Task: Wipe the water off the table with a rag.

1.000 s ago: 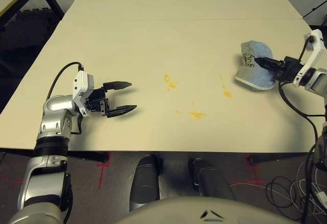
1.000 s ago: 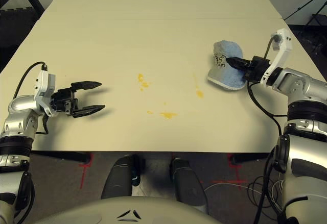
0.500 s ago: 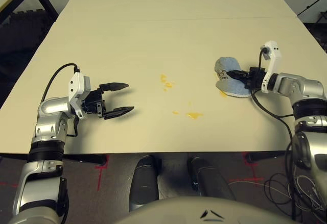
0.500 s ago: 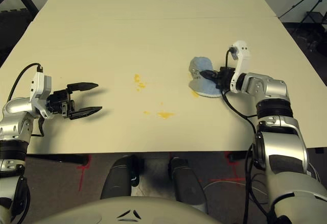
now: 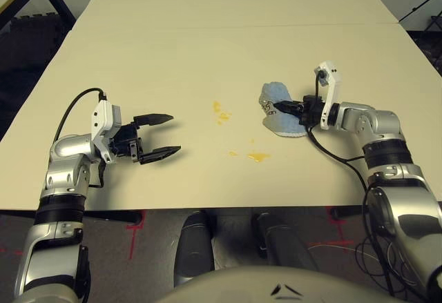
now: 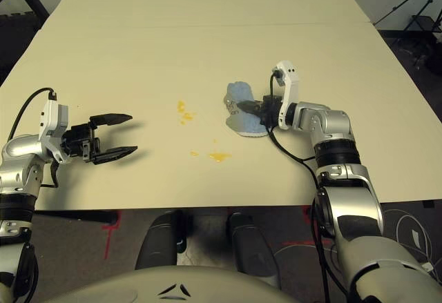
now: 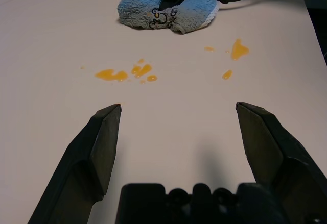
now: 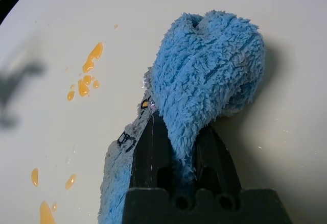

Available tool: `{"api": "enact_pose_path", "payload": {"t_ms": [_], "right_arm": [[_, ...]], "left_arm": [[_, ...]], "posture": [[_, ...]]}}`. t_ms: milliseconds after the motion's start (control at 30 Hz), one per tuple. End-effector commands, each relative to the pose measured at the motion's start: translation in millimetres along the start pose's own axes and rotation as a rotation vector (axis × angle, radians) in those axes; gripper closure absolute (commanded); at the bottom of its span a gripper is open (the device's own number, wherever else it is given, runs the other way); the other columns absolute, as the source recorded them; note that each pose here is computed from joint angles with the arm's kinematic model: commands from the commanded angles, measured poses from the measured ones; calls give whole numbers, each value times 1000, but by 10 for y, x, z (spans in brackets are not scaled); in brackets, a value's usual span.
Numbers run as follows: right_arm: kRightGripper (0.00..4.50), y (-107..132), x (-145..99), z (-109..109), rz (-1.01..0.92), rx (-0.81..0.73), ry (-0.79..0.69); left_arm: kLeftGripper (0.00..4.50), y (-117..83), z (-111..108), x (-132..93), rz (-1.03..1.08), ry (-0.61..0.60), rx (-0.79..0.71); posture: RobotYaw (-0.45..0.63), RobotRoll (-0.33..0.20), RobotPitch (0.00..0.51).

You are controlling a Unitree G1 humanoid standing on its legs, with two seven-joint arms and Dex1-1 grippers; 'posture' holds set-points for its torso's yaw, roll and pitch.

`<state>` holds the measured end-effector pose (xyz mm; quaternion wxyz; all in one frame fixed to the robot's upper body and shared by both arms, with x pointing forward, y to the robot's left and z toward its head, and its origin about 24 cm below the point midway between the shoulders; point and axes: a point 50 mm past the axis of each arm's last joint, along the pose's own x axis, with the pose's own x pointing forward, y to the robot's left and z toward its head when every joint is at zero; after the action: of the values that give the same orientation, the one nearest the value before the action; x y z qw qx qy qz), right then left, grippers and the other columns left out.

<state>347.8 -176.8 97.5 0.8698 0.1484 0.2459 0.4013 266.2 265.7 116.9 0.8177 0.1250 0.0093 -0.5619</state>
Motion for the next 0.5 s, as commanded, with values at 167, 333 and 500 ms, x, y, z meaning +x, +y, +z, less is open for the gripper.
{"api": "enact_pose_path", "payload": {"t_ms": [167,333,500], "right_arm": [[4251,-328,-395,-217,-159,55,105],[4252,-493,-771,-121,-247,47,85],[4254,-598,-1102,-28,-330,33,71]], "left_arm": [[0,-10,-1,-29,-5,17,1],[0,1,-4,-13,-9,14,2],[0,19,-5,13,-13,9,5]], "posture": [[175,0,184],[168,0,182],[156,0,180]]}}
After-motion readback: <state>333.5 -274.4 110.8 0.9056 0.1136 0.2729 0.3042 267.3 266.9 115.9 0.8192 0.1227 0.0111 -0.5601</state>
